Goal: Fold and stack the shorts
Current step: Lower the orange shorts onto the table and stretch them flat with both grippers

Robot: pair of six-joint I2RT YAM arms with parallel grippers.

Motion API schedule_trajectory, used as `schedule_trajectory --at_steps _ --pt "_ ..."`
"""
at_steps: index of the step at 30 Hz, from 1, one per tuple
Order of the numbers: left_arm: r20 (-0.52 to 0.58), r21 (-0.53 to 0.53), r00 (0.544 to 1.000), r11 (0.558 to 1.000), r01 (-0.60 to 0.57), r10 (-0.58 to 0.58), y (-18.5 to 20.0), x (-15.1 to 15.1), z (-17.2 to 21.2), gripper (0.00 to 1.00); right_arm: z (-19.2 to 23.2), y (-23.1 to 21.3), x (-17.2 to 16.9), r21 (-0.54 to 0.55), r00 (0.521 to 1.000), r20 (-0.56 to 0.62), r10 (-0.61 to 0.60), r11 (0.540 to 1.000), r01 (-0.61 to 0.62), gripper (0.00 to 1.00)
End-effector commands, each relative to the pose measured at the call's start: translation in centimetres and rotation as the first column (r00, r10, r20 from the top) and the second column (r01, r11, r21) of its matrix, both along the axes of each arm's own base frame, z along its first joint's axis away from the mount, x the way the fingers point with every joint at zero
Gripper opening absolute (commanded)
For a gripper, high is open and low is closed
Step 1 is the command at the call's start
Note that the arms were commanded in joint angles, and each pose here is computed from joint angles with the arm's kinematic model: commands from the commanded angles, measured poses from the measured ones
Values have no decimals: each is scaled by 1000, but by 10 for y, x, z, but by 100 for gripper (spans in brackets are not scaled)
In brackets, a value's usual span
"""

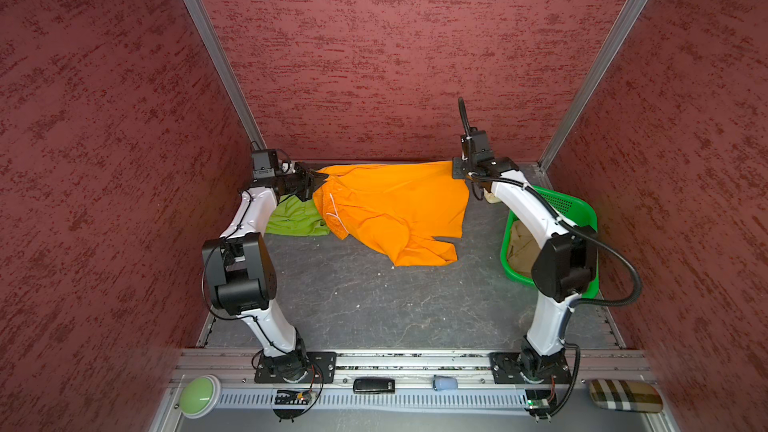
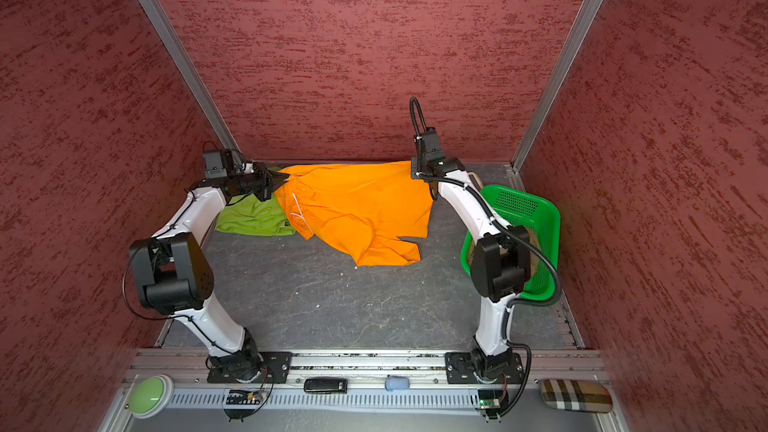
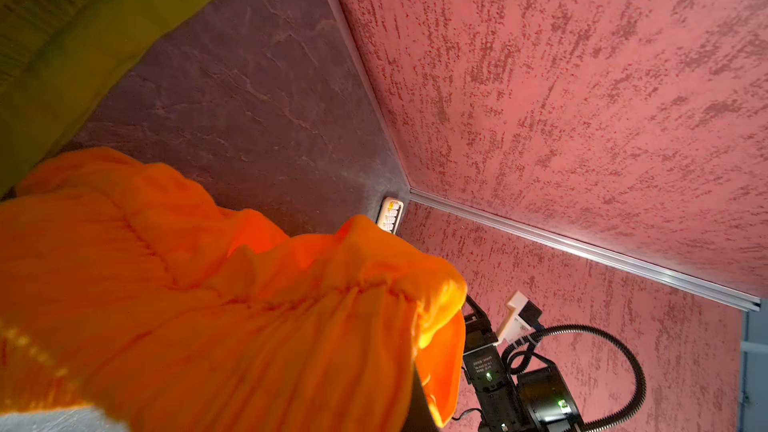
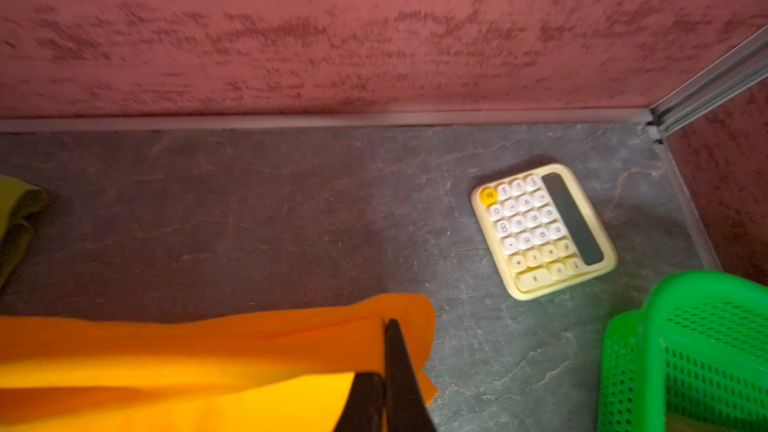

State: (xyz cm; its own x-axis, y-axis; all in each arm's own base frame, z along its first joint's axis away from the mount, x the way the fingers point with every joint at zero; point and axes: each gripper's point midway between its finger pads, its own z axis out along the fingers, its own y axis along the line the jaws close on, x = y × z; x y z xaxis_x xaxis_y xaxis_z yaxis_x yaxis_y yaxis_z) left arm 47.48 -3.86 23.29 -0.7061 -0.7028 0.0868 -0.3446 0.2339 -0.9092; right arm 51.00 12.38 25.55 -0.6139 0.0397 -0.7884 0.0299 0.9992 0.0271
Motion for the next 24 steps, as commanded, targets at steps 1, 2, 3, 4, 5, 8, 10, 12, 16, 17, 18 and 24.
schedule_trajectory --at_steps 1,2,3,4,5,8,10,12,16,17,18,24 --pt "31 20 999 999 -42 42 18 2 7 0 -17 -18 -23 -57 999 -37 -24 998 22 0" --pt "21 24 999 999 -42 41 19 -1 2 0 -25 -20 -31 -51 998 -51 -23 998 20 0" --pt "10 27 999 999 -41 41 19 -5 -3 0 -34 -21 -38 -44 998 -65 -23 999 20 0" --pt "-5 31 999 999 -39 39 19 -10 -11 0 -47 -22 -46 -31 996 -86 -25 999 22 0" --pt "-25 36 999 999 -36 37 19 -15 -21 0 -64 -22 -56 -18 993 -114 -24 1000 22 0" --pt "-83 53 996 998 -19 24 16 -32 -49 0 -117 -27 -81 -9 977 -208 -38 999 37 0" --pt "-116 57 993 998 -6 13 14 -44 -65 1 -144 -30 -96 -4 965 -257 -48 999 49 0" --pt "-142 58 990 998 -1 10 14 -55 -76 3 -160 -30 -109 16 957 -285 -48 998 55 0" --pt "-168 5 986 1000 4 -3 8 -68 -87 14 -179 -22 -126 74 947 -319 -24 996 51 0" --pt "-171 -17 985 1000 9 -12 4 -71 -87 17 -181 -20 -128 80 947 -322 -19 996 47 0" --pt "-173 -33 985 999 13 -18 0 -72 -86 19 -182 -17 -130 85 946 -323 -12 996 42 0" --pt "-219 -141 976 989 -35 3 -16 -84 -81 63 -183 6 -135 97 949 -315 28 995 3 0"
